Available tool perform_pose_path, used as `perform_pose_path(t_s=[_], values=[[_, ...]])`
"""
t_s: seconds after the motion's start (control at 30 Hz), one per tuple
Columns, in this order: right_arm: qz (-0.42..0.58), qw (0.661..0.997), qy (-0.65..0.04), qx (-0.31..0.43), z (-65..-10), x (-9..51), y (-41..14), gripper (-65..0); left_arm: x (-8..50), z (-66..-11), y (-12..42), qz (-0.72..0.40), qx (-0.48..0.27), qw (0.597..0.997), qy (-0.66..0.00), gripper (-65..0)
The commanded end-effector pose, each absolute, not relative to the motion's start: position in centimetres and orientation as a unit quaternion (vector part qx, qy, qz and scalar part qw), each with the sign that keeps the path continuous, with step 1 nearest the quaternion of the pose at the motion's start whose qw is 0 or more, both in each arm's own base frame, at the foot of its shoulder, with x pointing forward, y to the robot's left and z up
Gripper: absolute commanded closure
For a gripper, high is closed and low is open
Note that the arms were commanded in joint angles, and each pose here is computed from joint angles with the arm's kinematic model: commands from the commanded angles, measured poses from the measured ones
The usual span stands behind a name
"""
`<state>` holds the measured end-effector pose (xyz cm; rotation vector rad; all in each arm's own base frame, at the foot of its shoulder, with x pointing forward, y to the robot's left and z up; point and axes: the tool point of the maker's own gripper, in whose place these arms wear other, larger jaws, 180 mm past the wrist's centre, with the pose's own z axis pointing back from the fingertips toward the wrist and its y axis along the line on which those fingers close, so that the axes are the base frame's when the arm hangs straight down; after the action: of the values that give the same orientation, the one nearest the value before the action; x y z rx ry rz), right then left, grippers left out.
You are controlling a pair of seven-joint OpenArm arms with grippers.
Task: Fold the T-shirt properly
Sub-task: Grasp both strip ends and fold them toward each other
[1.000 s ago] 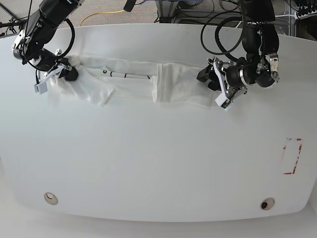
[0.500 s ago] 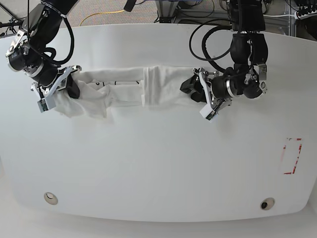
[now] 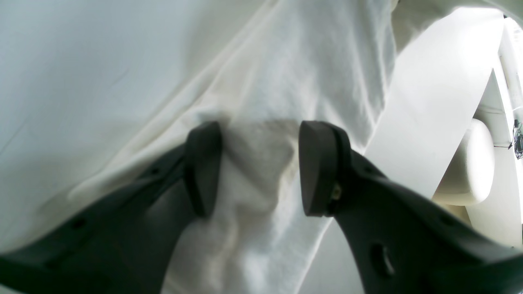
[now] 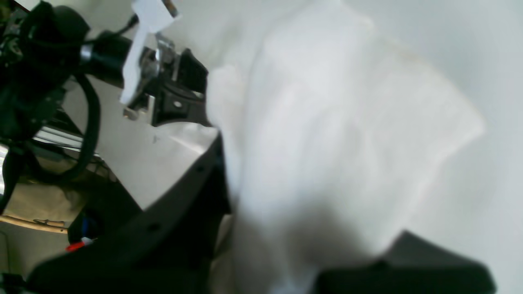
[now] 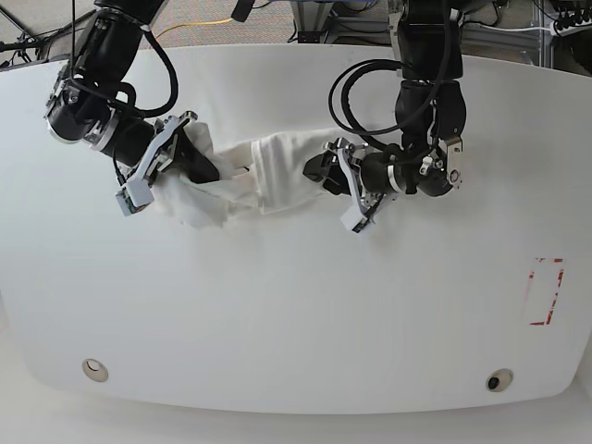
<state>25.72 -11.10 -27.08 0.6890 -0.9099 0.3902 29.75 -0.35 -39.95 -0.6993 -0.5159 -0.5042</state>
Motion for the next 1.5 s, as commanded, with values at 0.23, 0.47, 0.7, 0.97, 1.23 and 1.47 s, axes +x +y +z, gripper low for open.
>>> perform_pose_path(t_s=[0.23, 0.47, 0.7, 0.97, 1.23, 1.47], values=[[0.173, 0.802, -0.451, 0.351, -26.3, 27.2, -7.9, 0.0, 29.8, -39.4, -0.7, -0.25, -0.329, 0.876, -0.25, -28.9], [0.143, 0.802, -0.468, 0.342, -26.3, 28.5, -6.9, 0.0, 29.7, -39.5, -0.7, -0.25, -0.329, 0.876, -0.25, -29.0], [0.082, 0.791, -0.477, 0.373, -26.2, 28.9, -5.6, 0.0, 29.7, -39.5, -0.9, -0.249, -0.332, 0.875, -0.25, -29.0], [0.048, 0.777, -0.487, 0.396, -26.3, 28.8, -5.6, 0.0, 29.7, -39.5, -1.0, -0.249, -0.333, 0.875, -0.249, -29.0], [0.022, 0.753, -0.461, 0.469, -27.2, 28.6, -3.9, 0.0, 29.8, -39.3, -0.9, -0.25, -0.332, 0.874, -0.253, -28.9], [0.03, 0.751, -0.458, 0.474, -27.1, 28.4, -3.2, 0.0, 31.5, -33.9, 0.1, -0.259, -0.348, 0.836, -0.336, -28.7]])
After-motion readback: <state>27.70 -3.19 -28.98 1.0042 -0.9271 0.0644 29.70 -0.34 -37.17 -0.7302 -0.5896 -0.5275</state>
